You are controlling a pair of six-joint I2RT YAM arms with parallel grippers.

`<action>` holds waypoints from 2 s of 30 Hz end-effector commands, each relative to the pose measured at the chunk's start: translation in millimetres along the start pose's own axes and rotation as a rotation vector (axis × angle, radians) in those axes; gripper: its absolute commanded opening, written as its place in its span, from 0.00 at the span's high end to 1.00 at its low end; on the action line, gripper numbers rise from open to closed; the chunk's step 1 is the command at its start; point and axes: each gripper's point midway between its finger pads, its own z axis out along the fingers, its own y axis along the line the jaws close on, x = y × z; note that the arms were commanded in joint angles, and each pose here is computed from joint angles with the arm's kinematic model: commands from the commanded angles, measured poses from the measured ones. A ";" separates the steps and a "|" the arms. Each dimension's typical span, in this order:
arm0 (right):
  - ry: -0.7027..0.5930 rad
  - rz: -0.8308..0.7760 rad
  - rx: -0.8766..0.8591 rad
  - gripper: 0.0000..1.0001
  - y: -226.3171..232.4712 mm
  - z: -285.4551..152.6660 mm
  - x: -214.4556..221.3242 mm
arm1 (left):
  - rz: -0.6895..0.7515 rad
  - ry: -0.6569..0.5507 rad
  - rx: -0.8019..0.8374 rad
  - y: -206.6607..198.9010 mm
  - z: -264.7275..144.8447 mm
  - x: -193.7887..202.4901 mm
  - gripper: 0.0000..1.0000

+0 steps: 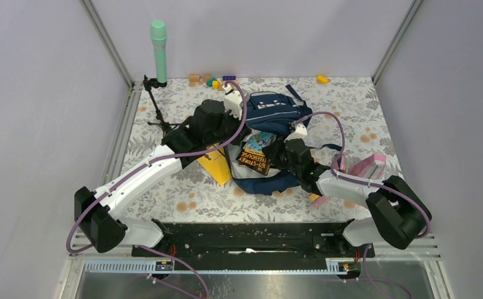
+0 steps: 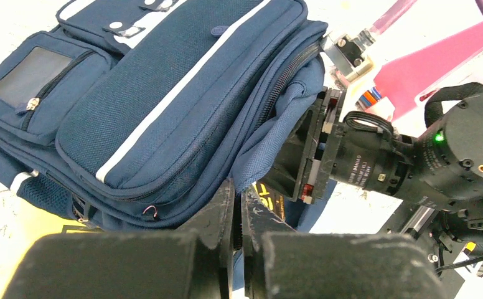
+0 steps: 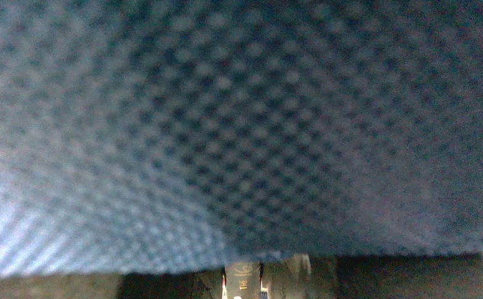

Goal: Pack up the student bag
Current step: Place the book in the student bag.

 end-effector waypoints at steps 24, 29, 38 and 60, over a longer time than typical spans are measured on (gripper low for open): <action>-0.305 -0.230 0.180 0.17 -54.6 -42.1 -51.6 | 0.007 -0.194 0.076 -21.0 -22.6 -60.5 1.00; -0.372 -0.242 0.201 0.12 -67.5 -79.4 -61.7 | 0.011 -0.195 0.073 -20.7 -23.5 -61.2 1.00; -0.343 -0.664 -0.099 0.11 0.2 -123.4 -84.4 | 0.018 -0.180 0.075 -21.0 -21.9 -60.4 1.00; -0.244 -1.175 -0.067 0.13 54.5 -46.9 -136.6 | 0.042 -0.152 0.096 -24.0 -19.2 -57.1 1.00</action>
